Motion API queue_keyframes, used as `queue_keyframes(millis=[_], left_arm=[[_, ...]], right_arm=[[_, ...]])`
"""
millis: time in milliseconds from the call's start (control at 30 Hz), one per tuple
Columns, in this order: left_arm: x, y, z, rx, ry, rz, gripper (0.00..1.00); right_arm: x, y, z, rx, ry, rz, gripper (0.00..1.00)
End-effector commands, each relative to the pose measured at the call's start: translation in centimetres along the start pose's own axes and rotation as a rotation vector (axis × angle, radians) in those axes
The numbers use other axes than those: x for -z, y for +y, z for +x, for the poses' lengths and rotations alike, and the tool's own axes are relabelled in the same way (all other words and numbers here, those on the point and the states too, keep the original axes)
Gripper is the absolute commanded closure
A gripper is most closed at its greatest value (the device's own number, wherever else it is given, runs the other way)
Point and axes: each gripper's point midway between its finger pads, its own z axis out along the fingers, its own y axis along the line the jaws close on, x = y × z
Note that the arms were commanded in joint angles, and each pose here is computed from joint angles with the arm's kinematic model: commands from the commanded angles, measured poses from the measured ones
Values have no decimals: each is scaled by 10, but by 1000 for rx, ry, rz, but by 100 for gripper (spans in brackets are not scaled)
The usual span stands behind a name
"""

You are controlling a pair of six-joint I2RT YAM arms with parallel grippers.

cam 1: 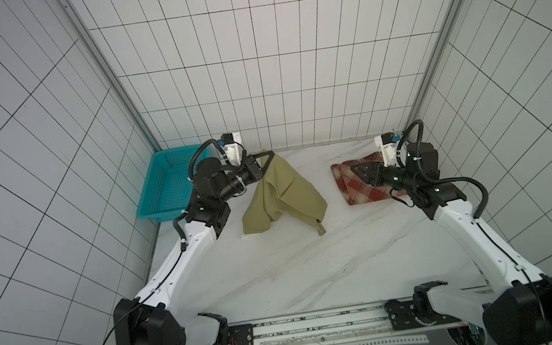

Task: Fold and stack skirts
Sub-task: Place the skirt at the center of the table.

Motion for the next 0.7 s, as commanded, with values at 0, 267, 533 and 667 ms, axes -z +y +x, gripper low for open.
queue_keyframes(millis=[0, 267, 533, 667], left_arm=[[3, -1, 29, 21, -5, 14, 100], [29, 49, 121, 172, 177, -98, 48], [103, 114, 113, 214, 57, -348, 32], [119, 162, 119, 268, 66, -499, 29]], right_arm=[[-8, -10, 44, -49, 88, 12, 60], [-31, -21, 109, -76, 232, 42, 59], [-67, -3, 134, 35, 332, 62, 49], [-96, 23, 140, 121, 372, 36, 47]])
